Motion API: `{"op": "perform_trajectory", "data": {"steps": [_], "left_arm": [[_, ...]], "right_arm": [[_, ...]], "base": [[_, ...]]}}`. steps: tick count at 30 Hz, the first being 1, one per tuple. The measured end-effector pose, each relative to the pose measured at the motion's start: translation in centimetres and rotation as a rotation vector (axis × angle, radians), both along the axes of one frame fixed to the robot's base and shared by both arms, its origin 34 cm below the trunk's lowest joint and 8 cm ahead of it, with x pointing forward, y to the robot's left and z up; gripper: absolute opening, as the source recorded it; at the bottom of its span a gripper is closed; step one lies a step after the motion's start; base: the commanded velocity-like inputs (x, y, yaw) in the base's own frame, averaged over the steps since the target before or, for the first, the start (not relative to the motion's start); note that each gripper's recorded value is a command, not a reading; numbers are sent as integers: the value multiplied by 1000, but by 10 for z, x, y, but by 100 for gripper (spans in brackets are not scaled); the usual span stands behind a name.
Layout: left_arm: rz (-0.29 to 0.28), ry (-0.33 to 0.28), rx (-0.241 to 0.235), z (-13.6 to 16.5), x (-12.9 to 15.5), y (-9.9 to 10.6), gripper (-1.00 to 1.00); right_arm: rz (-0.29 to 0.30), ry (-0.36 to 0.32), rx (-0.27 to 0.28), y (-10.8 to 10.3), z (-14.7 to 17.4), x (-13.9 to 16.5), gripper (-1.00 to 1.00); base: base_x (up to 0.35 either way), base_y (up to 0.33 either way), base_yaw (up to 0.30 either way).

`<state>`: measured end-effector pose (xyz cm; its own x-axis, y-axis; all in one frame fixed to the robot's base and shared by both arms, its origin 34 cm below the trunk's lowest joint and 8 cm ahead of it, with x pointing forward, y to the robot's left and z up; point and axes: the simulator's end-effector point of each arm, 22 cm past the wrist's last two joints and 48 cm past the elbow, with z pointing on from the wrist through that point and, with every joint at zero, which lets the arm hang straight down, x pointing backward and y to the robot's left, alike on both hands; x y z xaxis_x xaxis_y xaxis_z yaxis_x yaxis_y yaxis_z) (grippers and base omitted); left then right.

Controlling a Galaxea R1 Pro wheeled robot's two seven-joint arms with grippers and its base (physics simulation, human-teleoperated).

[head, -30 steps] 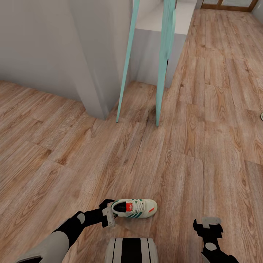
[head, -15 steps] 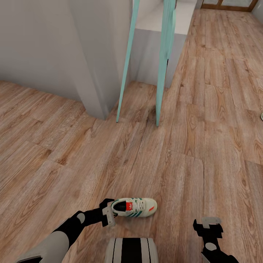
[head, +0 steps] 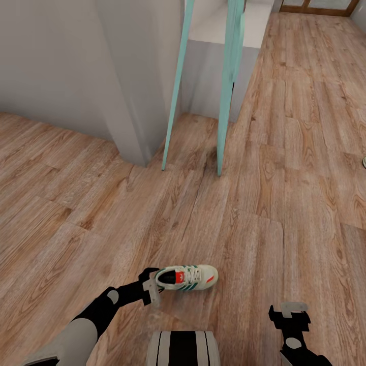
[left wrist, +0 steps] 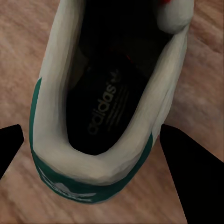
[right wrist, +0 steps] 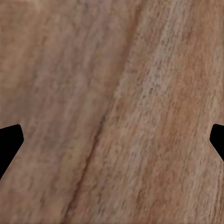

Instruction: Pick up the two gym shoes and the two sandals from the corridor floor and place them onto the hallstand (shoe rack) in the corridor, making sure they are on the rack and not on the floor. Arrange them so the two gym shoes are next to each other and the two sandals are next to each other.

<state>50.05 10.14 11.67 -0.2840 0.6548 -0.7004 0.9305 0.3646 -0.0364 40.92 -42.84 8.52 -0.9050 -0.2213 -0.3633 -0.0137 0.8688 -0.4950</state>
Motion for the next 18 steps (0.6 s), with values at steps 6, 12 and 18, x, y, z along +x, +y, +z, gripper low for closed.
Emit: {"op": "perform_trajectory", "data": {"steps": [6, 12, 18], "left_arm": [[169, -30, -90, 17, 32, -13, -100], [481, -67, -242, 43, 81, -6, -100], [658, -88, -289, 51, 104, 17, -100]], "right_arm": [[0, -1, 0, 0, 0, 0, 100], [1, -1, 0, 0, 0, 1, 100], [0, -1, 1, 0, 0, 1, 100]], "base": [[0, 0, 0], [0, 0, 0], [0, 0, 0]]}}
